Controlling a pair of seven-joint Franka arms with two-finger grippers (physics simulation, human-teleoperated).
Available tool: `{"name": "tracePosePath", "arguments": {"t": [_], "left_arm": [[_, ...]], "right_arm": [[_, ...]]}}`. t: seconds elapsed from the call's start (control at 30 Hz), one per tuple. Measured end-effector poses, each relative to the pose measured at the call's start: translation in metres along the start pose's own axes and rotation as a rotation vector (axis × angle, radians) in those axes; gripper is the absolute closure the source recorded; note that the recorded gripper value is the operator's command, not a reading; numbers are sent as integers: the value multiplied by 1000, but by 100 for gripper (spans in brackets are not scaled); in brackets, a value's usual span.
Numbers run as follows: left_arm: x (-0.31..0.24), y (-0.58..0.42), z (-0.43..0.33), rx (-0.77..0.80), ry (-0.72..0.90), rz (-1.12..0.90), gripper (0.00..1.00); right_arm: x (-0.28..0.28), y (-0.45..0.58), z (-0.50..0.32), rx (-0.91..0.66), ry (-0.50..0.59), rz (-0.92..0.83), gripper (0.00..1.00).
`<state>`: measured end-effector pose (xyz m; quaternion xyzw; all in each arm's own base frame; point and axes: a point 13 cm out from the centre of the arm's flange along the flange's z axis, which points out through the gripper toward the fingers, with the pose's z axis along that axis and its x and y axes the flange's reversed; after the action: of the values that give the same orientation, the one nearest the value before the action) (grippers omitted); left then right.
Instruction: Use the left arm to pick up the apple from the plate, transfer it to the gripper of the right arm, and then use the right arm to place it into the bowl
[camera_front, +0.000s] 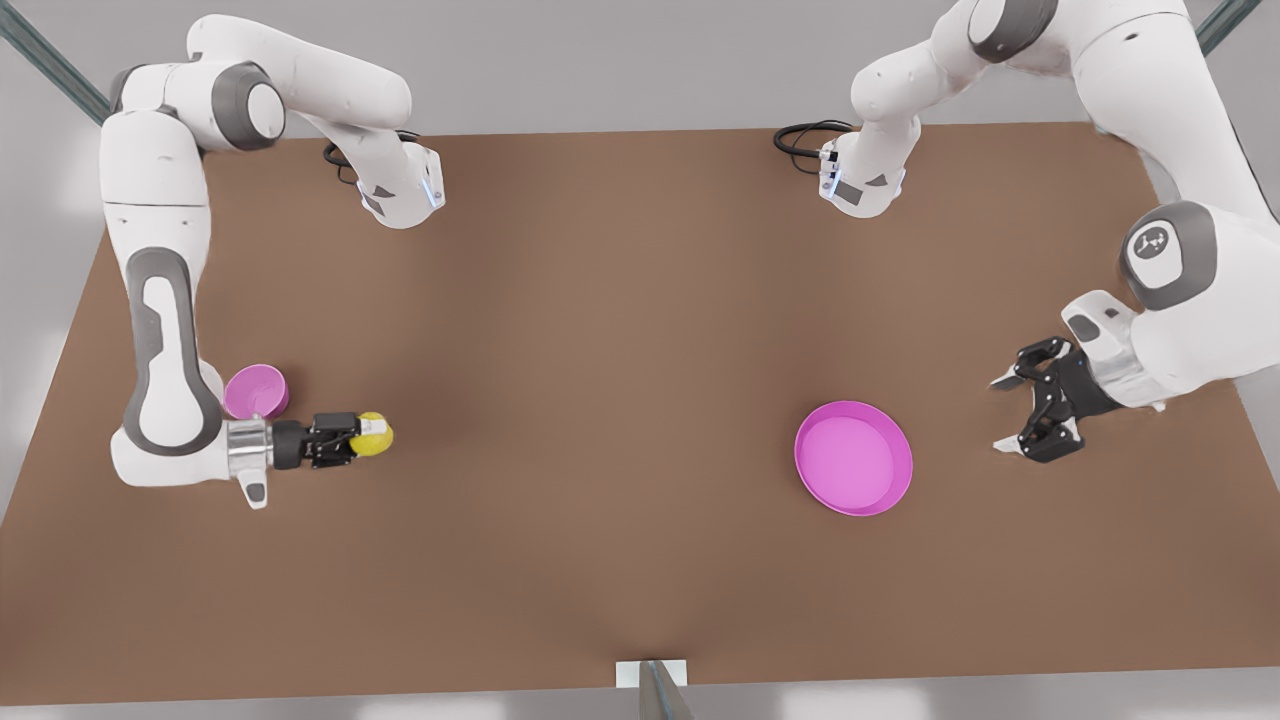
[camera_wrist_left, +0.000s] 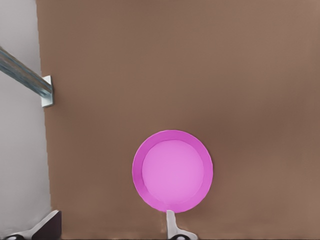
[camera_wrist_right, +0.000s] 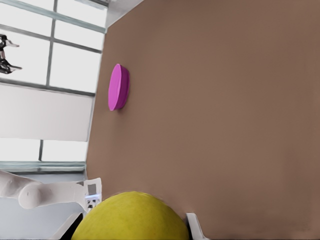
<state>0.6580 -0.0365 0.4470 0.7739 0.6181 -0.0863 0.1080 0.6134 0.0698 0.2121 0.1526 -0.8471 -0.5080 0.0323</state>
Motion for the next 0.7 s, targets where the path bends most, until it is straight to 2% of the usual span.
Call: {"name": "tracePosePath", "arguments": {"t": [0.07, 0.17, 0.43, 0.7], "left_arm": [[35, -35, -24, 61, 156, -207, 0], [17, -85, -9, 108, 277, -440, 0], [30, -72, -18, -14, 308, -921, 0], [24, -69, -14, -59, 316, -1220, 0]], "right_arm": [[20, -15, -22, 65, 46, -13, 30], [47, -33, -57, 165, 100, -29, 30], [111, -68, -139, 394, 230, -43, 30], [165, -108, -159, 471, 334, -48, 30]]}}
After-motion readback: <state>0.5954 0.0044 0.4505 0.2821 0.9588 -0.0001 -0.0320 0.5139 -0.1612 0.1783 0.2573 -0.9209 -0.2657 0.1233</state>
